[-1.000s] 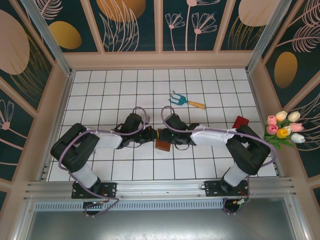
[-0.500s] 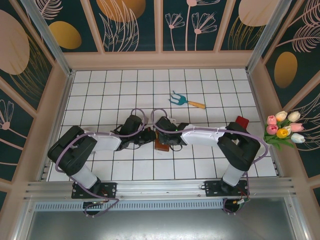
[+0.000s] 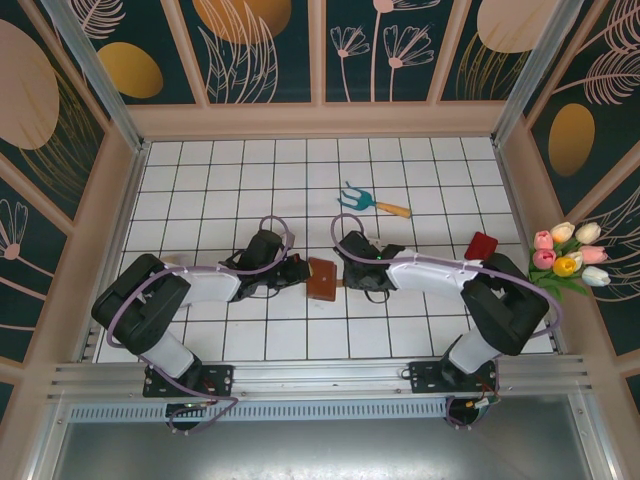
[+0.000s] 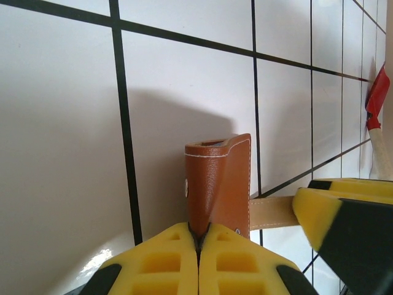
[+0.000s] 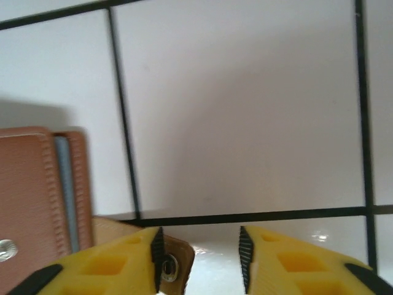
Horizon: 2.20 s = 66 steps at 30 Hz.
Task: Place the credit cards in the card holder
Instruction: Open the button on the card holder, then open the card holder at the center of the table.
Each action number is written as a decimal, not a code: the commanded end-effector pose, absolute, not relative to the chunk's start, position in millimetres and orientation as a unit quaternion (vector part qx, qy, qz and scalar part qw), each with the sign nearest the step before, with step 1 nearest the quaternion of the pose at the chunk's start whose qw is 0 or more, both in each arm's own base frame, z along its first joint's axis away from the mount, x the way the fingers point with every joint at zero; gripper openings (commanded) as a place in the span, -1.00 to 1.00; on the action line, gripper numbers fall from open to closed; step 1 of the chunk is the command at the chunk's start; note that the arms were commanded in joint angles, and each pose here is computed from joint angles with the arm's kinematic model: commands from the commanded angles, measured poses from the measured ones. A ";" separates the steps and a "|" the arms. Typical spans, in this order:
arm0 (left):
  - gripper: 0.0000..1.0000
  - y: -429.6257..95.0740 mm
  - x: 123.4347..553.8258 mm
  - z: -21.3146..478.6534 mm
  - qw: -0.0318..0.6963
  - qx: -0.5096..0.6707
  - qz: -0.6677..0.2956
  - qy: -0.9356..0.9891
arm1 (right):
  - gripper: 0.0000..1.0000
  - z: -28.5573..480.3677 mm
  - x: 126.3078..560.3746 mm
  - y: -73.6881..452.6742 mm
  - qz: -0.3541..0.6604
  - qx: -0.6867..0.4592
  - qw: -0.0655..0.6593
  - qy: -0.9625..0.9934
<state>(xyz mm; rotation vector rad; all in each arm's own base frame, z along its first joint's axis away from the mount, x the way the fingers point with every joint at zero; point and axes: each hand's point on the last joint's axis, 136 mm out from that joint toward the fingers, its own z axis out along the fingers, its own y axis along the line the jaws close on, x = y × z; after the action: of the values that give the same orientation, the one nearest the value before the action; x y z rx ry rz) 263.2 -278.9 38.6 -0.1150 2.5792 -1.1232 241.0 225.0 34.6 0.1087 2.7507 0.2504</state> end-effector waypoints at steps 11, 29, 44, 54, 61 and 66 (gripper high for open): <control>-1.00 -273.1 265.1 31.0 0.162 -0.036 -0.372 0.913 | -0.34 29.7 243.6 252.5 0.149 0.023 0.157 0.976; 0.55 -261.8 270.8 72.7 0.218 -0.032 -0.365 0.905 | -0.76 127.1 244.9 303.6 0.354 -0.029 0.208 0.911; 0.56 -264.2 270.3 58.8 0.196 -0.011 -0.343 0.919 | -0.76 131.9 246.0 310.5 0.375 -0.030 0.205 0.903; 0.60 -268.2 268.1 54.5 0.188 0.003 -0.348 0.918 | -0.75 130.6 246.5 308.8 0.375 -0.026 0.203 0.904; 0.50 -258.2 271.5 57.8 0.211 -0.004 -0.329 0.921 | -0.76 139.3 247.2 309.0 0.387 -0.027 0.209 0.898; 0.14 -241.8 276.1 52.1 0.225 -0.028 -0.287 0.931 | -0.76 137.6 249.2 299.5 0.372 -0.015 0.215 0.903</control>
<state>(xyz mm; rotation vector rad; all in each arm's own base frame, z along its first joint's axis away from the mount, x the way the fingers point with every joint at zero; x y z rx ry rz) 273.8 -257.3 55.1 -0.0458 2.5618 -0.8957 246.5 305.1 126.6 -0.0706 2.5457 1.0136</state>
